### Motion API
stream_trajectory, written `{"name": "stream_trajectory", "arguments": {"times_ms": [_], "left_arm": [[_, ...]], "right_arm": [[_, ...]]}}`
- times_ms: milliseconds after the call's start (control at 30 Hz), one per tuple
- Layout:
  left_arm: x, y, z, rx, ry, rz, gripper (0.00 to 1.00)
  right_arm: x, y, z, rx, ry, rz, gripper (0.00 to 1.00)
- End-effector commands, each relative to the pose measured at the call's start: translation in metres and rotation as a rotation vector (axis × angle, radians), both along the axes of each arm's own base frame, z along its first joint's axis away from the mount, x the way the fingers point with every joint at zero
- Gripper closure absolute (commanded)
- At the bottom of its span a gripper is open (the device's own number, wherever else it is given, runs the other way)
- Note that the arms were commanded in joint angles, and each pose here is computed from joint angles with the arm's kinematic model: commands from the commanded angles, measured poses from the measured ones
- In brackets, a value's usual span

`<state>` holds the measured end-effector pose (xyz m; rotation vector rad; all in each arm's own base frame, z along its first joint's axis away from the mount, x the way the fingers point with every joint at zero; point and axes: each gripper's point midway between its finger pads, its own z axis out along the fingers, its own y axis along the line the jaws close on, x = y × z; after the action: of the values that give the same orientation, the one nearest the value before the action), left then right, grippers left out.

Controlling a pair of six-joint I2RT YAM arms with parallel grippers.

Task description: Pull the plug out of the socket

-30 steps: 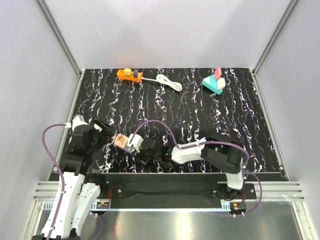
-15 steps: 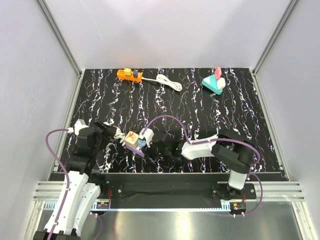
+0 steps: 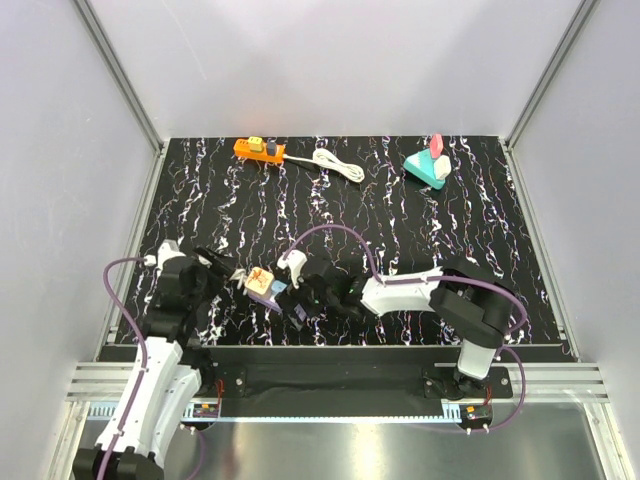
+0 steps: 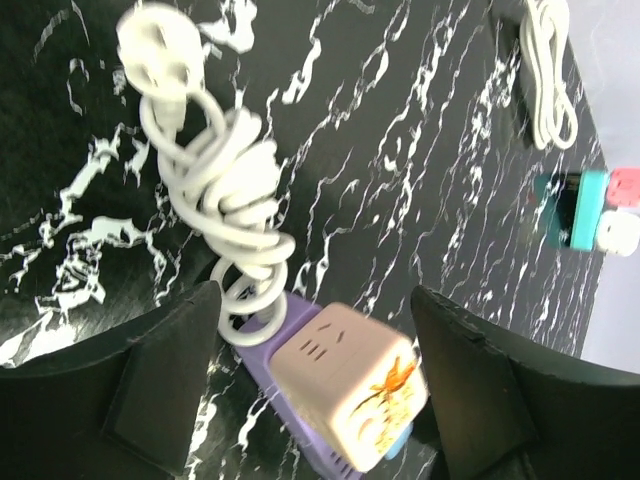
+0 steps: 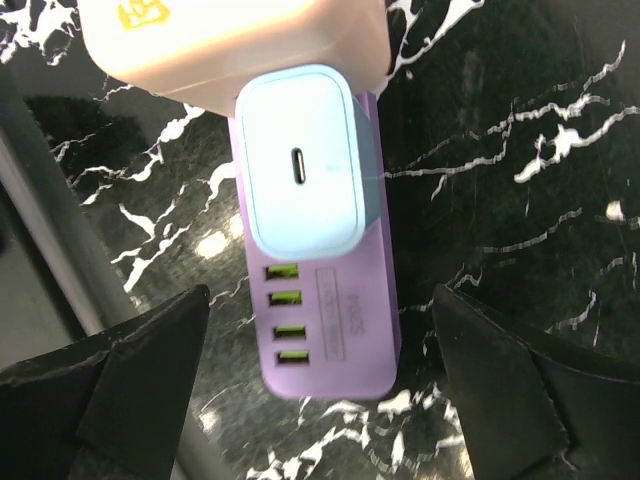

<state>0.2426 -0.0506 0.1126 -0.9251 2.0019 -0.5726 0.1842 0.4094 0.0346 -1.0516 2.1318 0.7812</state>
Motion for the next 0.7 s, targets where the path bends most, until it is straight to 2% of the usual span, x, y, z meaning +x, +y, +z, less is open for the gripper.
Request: {"name": "stream_trajectory", "arguments": {"times_ms": [0, 100, 167, 233, 300, 367, 433, 600, 667], "left_arm": [[0.001, -0.008, 0.023, -0.009, -0.134, -0.062, 0.20], [-0.006, -0.016, 0.038, -0.017, -0.192, -0.115, 0.22], [-0.009, -0.027, 0.048, -0.049, -0.228, -0.176, 0.28], [-0.012, -0.041, 0.057, -0.083, -0.272, -0.252, 0.39], [-0.013, -0.048, 0.060, -0.108, -0.279, -0.290, 0.45], [-0.014, -0.059, 0.062, -0.144, -0.289, -0.349, 0.60], [-0.012, -0.069, 0.058, -0.178, -0.290, -0.404, 0.64], [-0.008, -0.079, 0.041, -0.169, -0.241, -0.482, 0.81], [-0.008, -0.079, 0.036, -0.159, -0.233, -0.488, 0.92]], "right_arm": [[0.006, 0.002, 0.038, 0.045, 0.019, -0.068, 0.00], [0.011, -0.003, 0.059, 0.075, 0.012, -0.132, 0.00], [0.011, -0.008, 0.073, 0.098, 0.021, -0.167, 0.00], [0.008, -0.011, 0.085, 0.119, 0.017, -0.168, 0.00], [0.005, -0.016, 0.089, 0.125, 0.023, -0.162, 0.00], [0.005, -0.019, 0.096, 0.133, 0.015, -0.170, 0.00], [0.007, -0.019, 0.102, 0.145, 0.002, -0.171, 0.00], [0.011, -0.020, 0.094, 0.065, 0.014, -0.173, 0.00], [0.008, -0.012, 0.094, 0.071, 0.041, -0.155, 0.00]]}}
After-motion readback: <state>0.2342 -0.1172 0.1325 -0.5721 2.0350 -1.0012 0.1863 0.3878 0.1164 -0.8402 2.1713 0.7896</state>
